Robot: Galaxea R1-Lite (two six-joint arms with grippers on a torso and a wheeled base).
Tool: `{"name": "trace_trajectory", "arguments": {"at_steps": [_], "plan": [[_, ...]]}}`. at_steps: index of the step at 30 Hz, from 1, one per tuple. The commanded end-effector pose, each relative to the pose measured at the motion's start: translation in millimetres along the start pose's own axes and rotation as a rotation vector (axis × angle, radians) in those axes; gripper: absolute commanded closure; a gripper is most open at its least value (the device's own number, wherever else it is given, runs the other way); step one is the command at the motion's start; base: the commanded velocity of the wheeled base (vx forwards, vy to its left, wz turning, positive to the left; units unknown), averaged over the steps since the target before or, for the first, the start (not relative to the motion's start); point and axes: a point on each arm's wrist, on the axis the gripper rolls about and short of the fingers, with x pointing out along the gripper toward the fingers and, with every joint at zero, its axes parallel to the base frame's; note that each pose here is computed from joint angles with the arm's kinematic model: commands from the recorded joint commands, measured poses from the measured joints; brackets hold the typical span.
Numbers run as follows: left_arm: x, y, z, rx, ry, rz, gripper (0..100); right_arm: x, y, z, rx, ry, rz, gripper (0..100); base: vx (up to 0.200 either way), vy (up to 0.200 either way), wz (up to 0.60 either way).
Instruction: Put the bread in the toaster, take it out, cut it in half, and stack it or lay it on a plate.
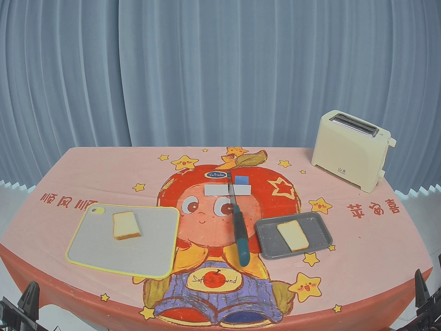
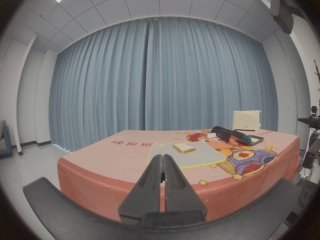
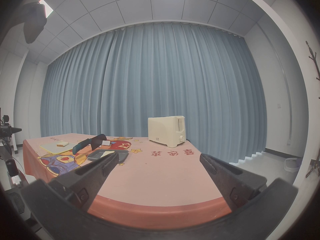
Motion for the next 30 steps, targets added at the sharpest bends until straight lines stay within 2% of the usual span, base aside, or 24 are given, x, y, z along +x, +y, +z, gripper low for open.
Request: {"name": "trace_trajectory", "arguments": {"at_steps": [1, 30], "plan": [[0.7, 0.0, -5.0, 0.0, 0.01, 0.0, 100, -0.1, -0.2, -5.3, 0.0, 0.0, 0.002, 0, 0.0, 0.2, 0.0], [0.7, 0.0, -5.0, 0.0, 0.01, 0.0, 100, -0.1, -0.2, -5.1, 0.0, -0.002, 0.002, 0, 0.0, 0.2, 0.0]]}}
